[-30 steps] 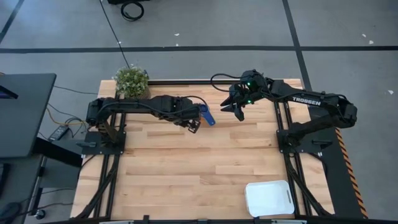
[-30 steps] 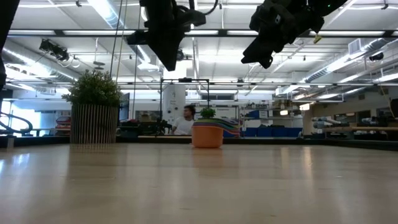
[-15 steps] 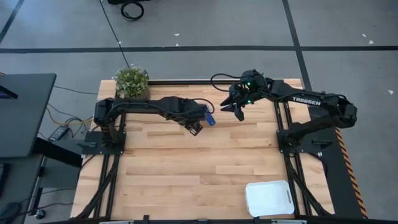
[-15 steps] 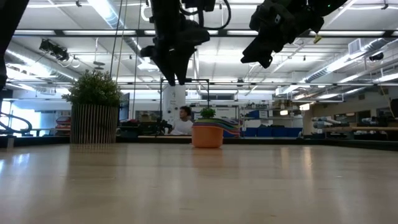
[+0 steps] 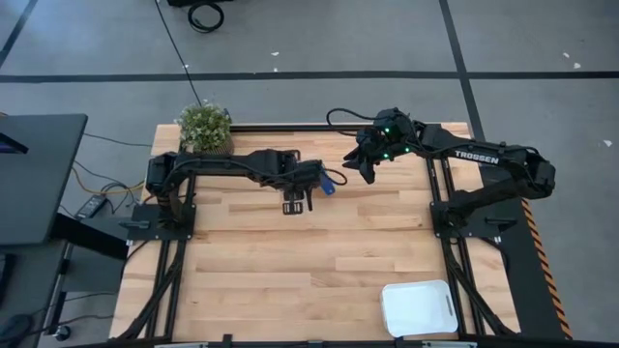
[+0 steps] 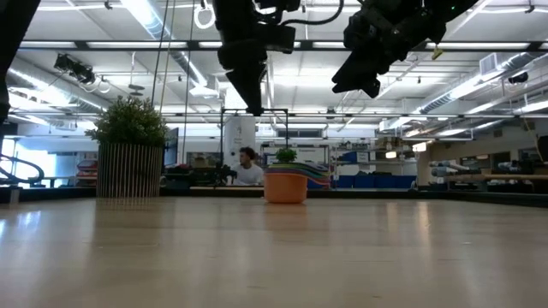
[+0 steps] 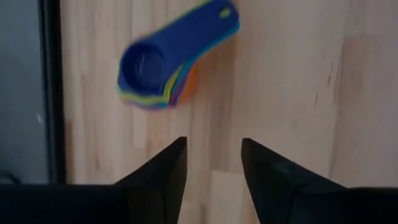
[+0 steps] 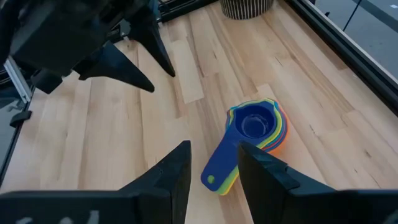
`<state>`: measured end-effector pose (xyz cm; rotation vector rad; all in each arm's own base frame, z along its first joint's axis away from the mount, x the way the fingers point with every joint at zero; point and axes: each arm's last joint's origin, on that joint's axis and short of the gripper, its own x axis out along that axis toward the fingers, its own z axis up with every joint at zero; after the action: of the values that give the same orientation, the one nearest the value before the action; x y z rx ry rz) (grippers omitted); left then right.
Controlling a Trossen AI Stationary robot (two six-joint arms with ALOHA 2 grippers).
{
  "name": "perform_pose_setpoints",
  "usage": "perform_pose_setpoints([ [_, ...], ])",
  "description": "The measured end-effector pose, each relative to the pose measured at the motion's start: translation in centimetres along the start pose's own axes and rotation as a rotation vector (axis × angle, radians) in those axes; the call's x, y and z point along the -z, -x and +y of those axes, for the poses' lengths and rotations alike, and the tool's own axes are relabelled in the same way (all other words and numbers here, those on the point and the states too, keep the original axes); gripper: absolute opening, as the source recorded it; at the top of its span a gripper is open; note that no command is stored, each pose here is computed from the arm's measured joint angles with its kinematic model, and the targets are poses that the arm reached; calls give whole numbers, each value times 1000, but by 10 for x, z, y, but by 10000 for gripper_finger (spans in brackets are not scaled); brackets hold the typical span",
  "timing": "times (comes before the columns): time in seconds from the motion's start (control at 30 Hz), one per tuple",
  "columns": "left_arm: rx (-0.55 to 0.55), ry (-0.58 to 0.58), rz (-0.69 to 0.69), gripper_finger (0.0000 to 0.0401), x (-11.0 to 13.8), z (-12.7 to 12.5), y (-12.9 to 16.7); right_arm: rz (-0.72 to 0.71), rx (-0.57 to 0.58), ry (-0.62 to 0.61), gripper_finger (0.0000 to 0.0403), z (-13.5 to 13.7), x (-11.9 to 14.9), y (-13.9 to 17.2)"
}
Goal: Nest measuring cups in basket
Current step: Put the stacked measuring cups into the white bin
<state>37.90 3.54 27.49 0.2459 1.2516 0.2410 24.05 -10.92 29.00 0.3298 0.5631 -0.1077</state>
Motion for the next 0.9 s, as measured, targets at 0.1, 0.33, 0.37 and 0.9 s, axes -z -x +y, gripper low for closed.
perform_pose_setpoints([
  [0.1,-7,-126,-32,160,-3,0,0,0,0,2,136,0,0,0],
  [0.33,-11,-233,-40,154,-4,1,0,0,-11,27,136,0,0,0],
  [0.37,-11,-232,-40,149,-4,1,0,-1,-11,38,136,0,0,1],
  [0.9,-35,123,-67,122,-5,17,-4,-48,1,72,136,3,-4,16],
])
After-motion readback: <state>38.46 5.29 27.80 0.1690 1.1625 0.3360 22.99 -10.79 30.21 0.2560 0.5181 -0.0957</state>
